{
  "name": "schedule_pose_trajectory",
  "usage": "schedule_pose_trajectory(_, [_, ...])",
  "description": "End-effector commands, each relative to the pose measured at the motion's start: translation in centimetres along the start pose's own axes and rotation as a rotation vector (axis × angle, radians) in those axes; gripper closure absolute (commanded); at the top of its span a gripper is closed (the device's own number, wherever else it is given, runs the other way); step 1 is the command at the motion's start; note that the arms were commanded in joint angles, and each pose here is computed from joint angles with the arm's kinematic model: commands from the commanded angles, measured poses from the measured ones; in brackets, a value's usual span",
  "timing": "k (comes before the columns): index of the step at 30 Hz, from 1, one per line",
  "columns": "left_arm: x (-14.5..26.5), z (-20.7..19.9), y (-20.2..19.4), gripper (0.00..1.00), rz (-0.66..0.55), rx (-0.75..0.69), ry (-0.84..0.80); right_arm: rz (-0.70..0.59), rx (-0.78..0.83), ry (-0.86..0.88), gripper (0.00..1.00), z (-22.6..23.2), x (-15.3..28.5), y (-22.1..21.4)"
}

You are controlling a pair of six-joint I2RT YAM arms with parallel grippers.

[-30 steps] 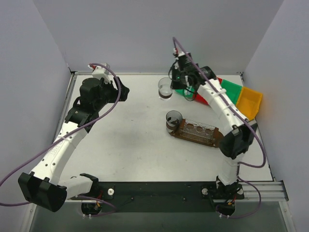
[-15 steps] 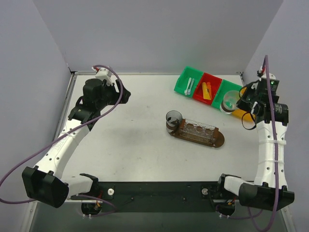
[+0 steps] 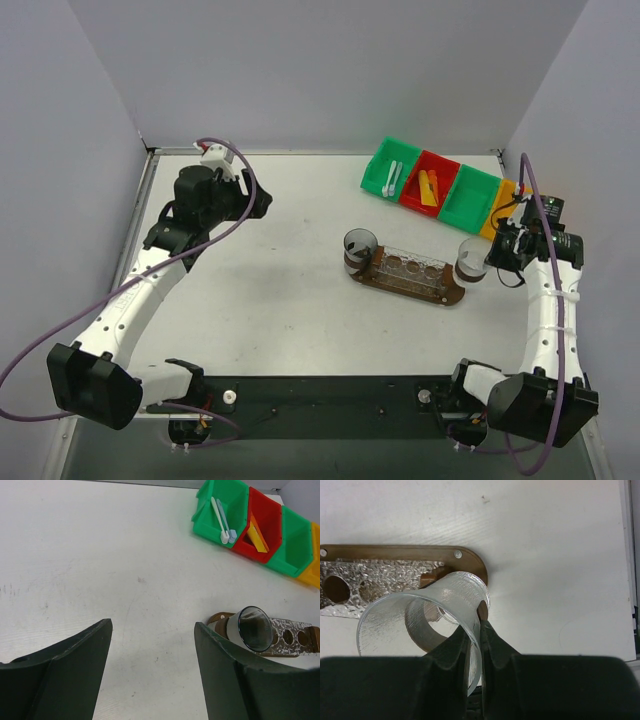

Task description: Prepare toiletry sets of a toothbrush and toothpaste on the tray

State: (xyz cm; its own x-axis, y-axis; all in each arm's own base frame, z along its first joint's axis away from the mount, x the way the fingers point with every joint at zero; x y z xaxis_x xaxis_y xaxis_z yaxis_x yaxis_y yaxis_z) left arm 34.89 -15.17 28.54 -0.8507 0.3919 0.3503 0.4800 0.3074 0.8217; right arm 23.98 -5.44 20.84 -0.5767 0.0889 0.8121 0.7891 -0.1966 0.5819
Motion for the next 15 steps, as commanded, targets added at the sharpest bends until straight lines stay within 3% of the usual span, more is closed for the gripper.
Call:
schedule_pose_trajectory(1, [0.8, -0.8, 1.5, 0.23, -0.060, -0.025, -0.043, -0.057, 0.059, 0.018, 1.00, -0.6, 0.5, 0.2])
schedule_pose_trajectory(15, [1.3, -0.8, 1.5, 0.23, -0.072, -0.031, -0.049, -0.100, 0.154, 0.071, 1.00, -1.3, -2.7, -1.6])
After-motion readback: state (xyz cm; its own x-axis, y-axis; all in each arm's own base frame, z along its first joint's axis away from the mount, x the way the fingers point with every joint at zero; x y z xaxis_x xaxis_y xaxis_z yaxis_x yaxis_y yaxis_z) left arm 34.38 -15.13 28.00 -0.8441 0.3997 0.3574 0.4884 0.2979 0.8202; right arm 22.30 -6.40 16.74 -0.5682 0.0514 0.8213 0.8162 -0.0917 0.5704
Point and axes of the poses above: each gripper's point midway between its finger pads, its own x axis back along the fingers, its own z axis along the line the jaws close on, y = z × x, the point moved 2 cm from there along x, back along the fingers, and after that the axes turned 5 degrees about x, right-handed, at the moved point
